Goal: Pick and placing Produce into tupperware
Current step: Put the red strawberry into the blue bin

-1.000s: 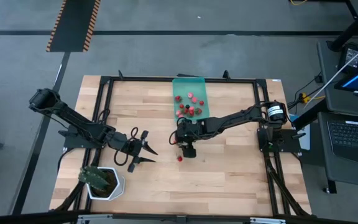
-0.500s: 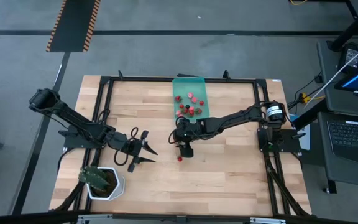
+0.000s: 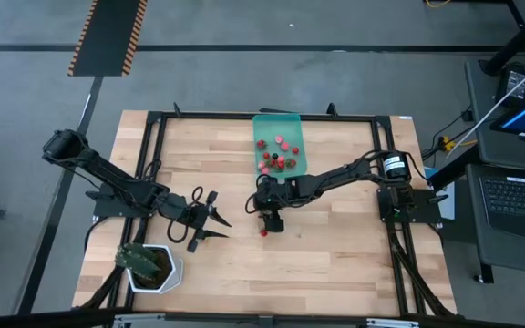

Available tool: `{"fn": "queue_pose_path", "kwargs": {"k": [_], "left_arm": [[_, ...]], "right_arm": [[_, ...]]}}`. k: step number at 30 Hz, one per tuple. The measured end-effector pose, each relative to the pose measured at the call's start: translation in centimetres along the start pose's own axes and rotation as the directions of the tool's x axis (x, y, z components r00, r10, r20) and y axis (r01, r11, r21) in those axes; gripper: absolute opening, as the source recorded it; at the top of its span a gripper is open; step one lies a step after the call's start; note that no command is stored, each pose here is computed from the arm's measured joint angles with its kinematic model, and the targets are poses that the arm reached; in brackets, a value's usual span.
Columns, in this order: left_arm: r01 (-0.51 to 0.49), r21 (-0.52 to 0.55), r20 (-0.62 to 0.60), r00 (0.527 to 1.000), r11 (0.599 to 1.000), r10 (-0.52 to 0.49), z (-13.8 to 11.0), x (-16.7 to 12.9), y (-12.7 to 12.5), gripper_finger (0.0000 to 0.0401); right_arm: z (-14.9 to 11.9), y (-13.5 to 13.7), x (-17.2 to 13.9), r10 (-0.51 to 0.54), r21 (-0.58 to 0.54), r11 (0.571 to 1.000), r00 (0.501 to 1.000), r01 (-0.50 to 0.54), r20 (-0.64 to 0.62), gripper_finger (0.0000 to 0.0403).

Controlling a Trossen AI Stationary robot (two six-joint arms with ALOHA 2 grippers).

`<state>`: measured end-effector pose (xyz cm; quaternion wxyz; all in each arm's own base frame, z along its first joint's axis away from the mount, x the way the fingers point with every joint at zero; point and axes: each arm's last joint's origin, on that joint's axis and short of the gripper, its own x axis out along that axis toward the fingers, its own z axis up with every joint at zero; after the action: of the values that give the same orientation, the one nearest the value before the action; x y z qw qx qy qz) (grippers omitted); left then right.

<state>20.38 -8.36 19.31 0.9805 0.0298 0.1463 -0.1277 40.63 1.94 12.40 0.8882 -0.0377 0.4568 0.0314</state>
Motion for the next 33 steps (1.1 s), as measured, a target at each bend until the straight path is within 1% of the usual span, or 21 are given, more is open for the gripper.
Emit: {"fn": "queue_pose_path", "kwargs": {"k": [3,5,7,12,26,29,33], "left_arm": [[0.000,0.000,0.000,1.000,1.000,0.000,0.0,0.0,0.0,0.0137],[0.000,0.000,0.000,1.000,1.000,0.000,0.0,0.0,0.0,0.0137],[0.000,0.000,0.000,1.000,1.000,0.000,0.0,0.0,0.0,0.0137],[0.000,0.000,0.000,1.000,1.000,0.000,0.0,0.0,0.0,0.0137],[0.000,0.000,0.000,1.000,1.000,0.000,0.0,0.0,0.0,0.0137],[0.000,0.000,0.000,1.000,1.000,0.000,0.0,0.0,0.0,0.0137],[0.000,0.000,0.000,1.000,1.000,0.000,0.0,0.0,0.0,0.0137]], "right_arm": [[0.0,0.0,0.0,0.000,0.001,1.000,1.000,0.000,0.000,0.0272],[0.0,0.0,0.0,0.000,0.002,1.000,1.000,0.000,0.000,0.0255],[0.0,0.0,0.0,0.000,0.002,1.000,1.000,0.000,-0.001,0.0229],[-0.1,0.0,0.0,0.001,0.008,1.000,1.000,-0.001,-0.006,0.0147],[-0.1,0.0,-0.2,0.008,0.084,0.996,1.000,-0.006,-0.016,0.0146],[0.2,0.1,-0.9,0.032,0.082,0.996,0.999,-0.029,-0.033,0.0146],[1.3,0.0,-2.6,0.031,0.081,0.996,0.999,-0.029,-0.022,0.0146]]}}
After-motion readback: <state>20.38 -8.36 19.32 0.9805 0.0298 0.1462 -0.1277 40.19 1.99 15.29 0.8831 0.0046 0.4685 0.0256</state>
